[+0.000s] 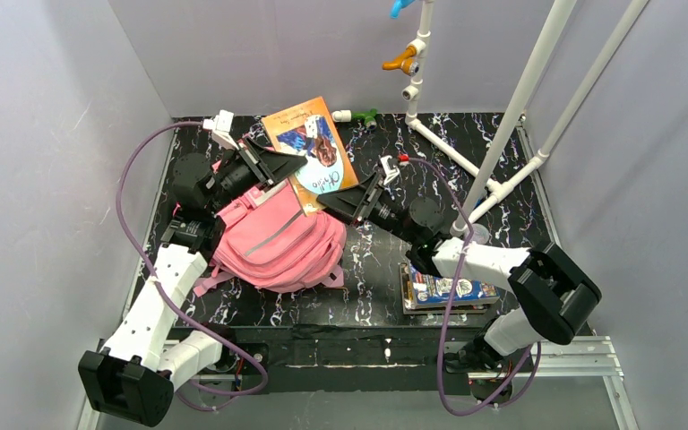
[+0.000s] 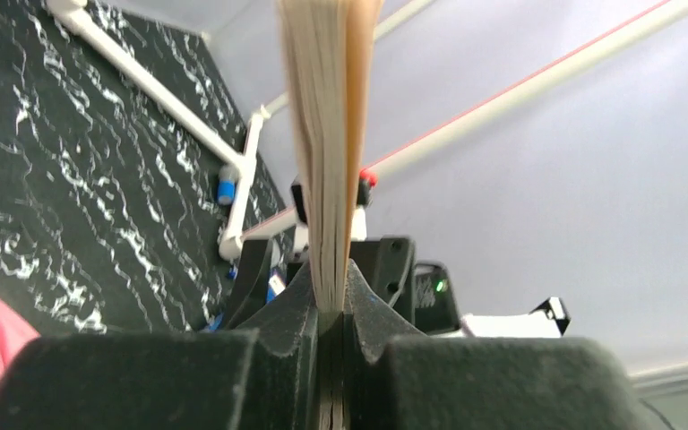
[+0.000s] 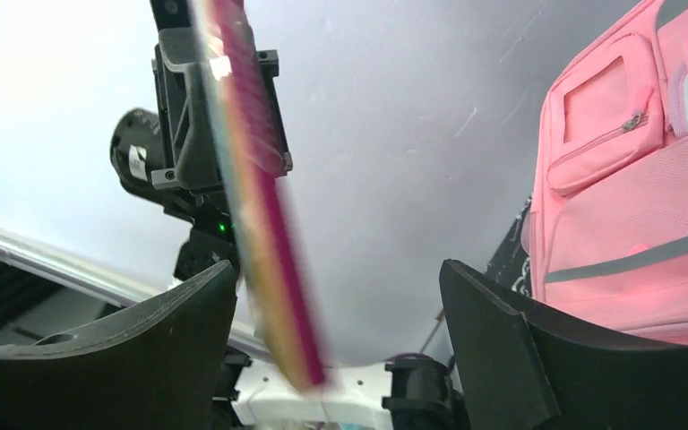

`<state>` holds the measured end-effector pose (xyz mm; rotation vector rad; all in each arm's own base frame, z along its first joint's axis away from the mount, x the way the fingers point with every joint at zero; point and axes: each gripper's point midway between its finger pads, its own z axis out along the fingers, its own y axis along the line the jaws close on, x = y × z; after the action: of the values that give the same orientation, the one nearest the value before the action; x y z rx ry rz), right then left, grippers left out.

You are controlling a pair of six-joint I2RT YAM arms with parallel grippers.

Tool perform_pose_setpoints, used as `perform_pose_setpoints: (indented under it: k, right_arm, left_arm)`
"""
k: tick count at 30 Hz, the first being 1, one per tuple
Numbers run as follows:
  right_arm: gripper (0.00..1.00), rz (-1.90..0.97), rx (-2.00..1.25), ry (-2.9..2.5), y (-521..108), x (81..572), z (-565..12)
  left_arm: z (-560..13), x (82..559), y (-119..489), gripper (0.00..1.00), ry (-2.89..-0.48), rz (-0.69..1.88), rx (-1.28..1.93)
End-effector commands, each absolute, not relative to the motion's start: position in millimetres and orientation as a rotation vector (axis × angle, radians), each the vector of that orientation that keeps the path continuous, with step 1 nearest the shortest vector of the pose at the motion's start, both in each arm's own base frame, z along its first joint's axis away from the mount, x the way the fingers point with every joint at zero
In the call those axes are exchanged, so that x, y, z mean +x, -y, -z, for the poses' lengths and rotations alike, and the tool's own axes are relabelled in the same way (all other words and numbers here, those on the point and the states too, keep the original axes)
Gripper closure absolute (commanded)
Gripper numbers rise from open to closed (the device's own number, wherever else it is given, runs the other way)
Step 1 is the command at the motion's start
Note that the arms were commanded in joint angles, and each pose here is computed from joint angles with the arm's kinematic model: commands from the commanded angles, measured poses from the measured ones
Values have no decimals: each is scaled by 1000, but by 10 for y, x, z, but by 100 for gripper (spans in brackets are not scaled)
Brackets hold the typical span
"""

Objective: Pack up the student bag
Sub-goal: Pick up the book from the center of the board.

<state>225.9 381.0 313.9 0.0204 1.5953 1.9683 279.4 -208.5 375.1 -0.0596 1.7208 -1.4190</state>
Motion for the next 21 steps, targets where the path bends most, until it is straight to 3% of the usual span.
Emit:
perform_pose_setpoints:
  k: [1, 7, 11, 16, 21]
  right_arm:
    - [5, -2090, 236, -1291, -3538, 2359, -3632]
    - [2, -2110, 262, -1185, -3450, 2380, -3838]
    - [10, -2150, 289, -1106, -3466, 2439, -4037]
    - [32, -2226, 329, -1045, -3617, 2498, -4183]
    - [69, -2254, 391, -1062, -3778, 2551, -4120]
  left_arm:
    - [-4287, 2825, 1984, 100, -1481, 1435, -86]
    - [-4119, 2880, 1991, 100, -1517, 1456, -162]
    - [-3971, 2930, 1954, 100, -1531, 1432, -213]
    - [-3860, 2998, 1903, 100, -1536, 1410, -278]
    - [-3719, 3041, 1893, 100, -1554, 1385, -309]
